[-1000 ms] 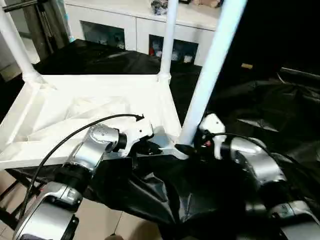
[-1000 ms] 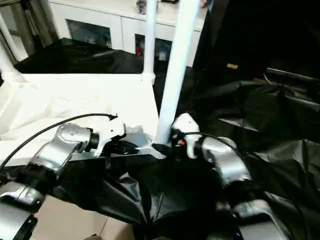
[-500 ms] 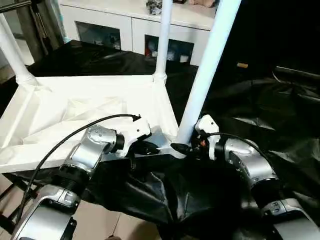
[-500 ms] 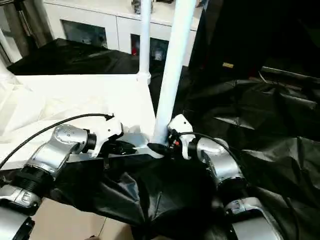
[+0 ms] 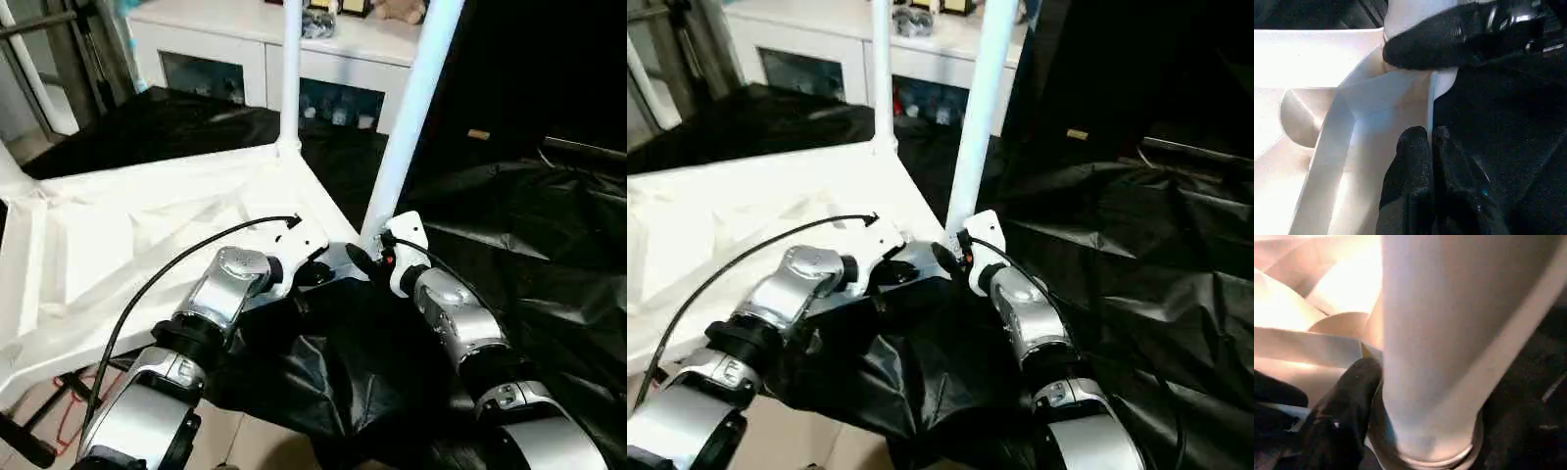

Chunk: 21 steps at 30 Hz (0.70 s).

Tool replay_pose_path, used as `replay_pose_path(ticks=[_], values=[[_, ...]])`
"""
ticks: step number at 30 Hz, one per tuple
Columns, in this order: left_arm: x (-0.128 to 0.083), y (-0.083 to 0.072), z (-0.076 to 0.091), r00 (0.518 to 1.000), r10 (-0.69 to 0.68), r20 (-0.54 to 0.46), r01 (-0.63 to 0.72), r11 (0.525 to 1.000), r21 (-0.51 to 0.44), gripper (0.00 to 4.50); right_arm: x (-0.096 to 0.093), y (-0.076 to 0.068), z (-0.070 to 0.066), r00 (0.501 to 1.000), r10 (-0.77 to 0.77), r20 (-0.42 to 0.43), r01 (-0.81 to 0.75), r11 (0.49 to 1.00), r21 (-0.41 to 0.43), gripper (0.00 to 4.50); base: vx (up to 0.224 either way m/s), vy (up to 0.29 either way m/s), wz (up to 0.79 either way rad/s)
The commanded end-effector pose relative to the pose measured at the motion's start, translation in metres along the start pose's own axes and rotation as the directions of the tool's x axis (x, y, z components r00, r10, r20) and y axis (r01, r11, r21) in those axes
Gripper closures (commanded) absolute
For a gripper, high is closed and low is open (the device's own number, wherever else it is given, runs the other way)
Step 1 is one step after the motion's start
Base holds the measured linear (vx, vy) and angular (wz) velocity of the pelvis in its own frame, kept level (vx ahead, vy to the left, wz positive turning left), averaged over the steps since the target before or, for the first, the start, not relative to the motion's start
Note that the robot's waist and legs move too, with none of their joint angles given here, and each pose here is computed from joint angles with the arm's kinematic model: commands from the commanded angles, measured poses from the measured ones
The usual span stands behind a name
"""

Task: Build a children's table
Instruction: Rotate leg to tighten

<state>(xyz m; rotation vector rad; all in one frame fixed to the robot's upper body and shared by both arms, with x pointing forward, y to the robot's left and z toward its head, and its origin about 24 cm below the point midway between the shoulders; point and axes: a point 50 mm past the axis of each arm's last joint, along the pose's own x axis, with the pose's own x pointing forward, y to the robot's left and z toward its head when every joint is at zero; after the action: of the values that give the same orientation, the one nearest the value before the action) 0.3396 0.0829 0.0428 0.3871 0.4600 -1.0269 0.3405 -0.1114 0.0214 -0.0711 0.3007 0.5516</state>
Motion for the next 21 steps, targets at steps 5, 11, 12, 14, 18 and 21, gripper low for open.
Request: replay_pose_path(ticks=[5, 11, 12, 14, 18, 21], values=[[0.0, -0.01, -0.006, 0.994, -0.104, 0.047, 0.104, 0.995, 0.0, 4.5, 0.001, 0.011, -0.004, 0.988, 0.153, -0.012, -0.153, 0.988, -0.026, 0.77, 0.0, 0.0, 0.0], [-0.019, -0.008, -0.013, 0.971, -0.23, 0.069, 0.227, 0.972, 0.054, 4.5, -0.015, 0.003, 0.004, 0.927, 0.374, -0.006, -0.372, 0.92, -0.125, 0.77, 0.0, 0.0, 0.0], [-0.026, -0.009, -0.017, 0.955, -0.292, 0.056, 0.288, 0.955, 0.071, 4.5, -0.023, 0.003, 0.004, 0.882, 0.471, -0.019, -0.468, 0.872, -0.143, 0.77, 0.0, 0.0, 0.0], [-0.035, -0.007, -0.022, 0.939, -0.344, 0.024, 0.341, 0.936, 0.09, 4.5, -0.032, 0.002, 0.004, 0.812, 0.581, -0.048, -0.581, 0.798, -0.161, 0.77, 0.0, 0.0, 0.0], [-0.041, -0.006, -0.023, 0.92, -0.392, 0.005, 0.389, 0.915, 0.109, 4.5, -0.041, 0.0, 0.003, 0.738, 0.668, -0.094, -0.674, 0.723, -0.149, 0.77, 0.0, 0.0, 0.0], [-0.045, -0.008, -0.023, 0.895, -0.446, 0.001, 0.442, 0.889, 0.121, 4.5, -0.045, 0.0, 0.004, 0.691, 0.717, -0.092, -0.723, 0.681, -0.115, 1.02, 0.0, 0.0, 0.0]])
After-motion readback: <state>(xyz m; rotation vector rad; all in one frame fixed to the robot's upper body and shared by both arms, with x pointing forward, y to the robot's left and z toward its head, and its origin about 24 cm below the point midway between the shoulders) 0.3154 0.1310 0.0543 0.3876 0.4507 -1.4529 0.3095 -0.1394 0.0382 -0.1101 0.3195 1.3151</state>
